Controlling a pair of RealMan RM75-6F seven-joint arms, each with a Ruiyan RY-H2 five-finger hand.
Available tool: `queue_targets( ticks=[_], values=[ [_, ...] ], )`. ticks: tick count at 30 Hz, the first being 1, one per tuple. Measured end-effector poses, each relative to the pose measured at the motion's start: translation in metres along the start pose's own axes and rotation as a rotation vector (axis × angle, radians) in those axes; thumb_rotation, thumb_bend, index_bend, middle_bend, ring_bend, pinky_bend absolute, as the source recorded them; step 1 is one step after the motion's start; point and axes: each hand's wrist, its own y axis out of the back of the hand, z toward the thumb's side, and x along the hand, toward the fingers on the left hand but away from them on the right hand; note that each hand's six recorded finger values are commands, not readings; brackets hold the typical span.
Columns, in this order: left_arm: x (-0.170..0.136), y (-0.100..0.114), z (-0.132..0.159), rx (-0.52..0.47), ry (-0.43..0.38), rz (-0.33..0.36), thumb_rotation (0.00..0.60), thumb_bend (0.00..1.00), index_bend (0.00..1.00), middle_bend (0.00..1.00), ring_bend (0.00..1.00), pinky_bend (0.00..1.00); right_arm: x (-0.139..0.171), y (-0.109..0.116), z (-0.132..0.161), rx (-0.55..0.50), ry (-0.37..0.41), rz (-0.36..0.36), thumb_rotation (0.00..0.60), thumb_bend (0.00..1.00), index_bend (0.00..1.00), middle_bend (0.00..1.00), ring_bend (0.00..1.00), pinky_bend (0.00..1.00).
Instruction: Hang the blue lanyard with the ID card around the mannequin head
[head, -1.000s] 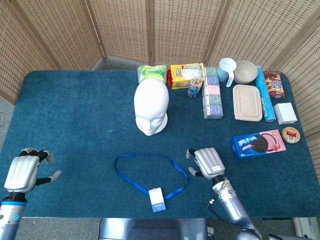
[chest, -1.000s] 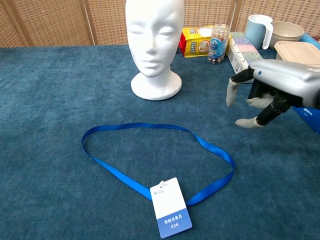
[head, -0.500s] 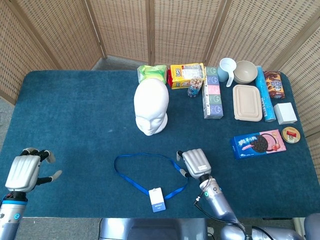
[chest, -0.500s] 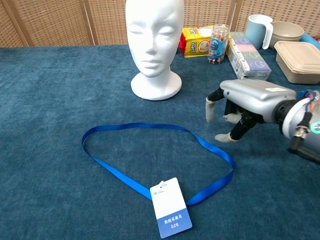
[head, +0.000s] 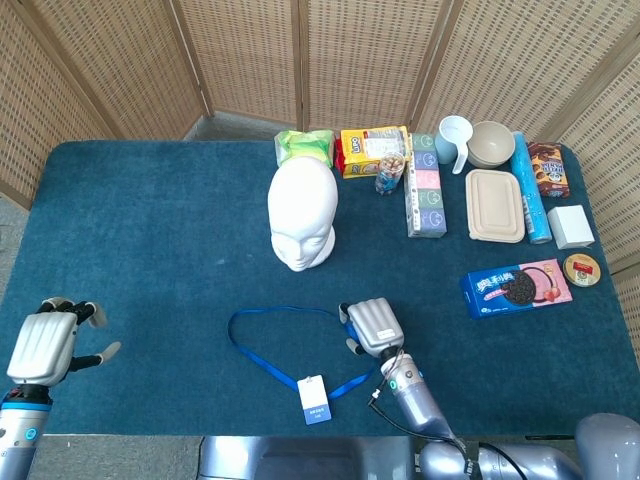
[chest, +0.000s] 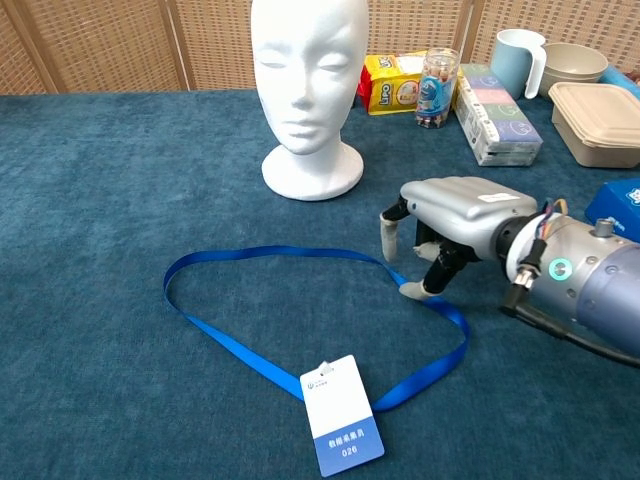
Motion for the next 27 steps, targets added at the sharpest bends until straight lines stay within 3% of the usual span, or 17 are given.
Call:
queue_targets(
  ticks=[27],
  values=[
    [0.002, -0.003, -0.007, -0.013, 0.006, -0.003, 0.506, 0.18, 0.53, 0.54, 0.47, 0.27, -0.031, 0.002, 0.028, 0.004, -0.037, 0.0, 0.6, 0.3, 0.45, 0.98, 1.0, 1.0]
  ],
)
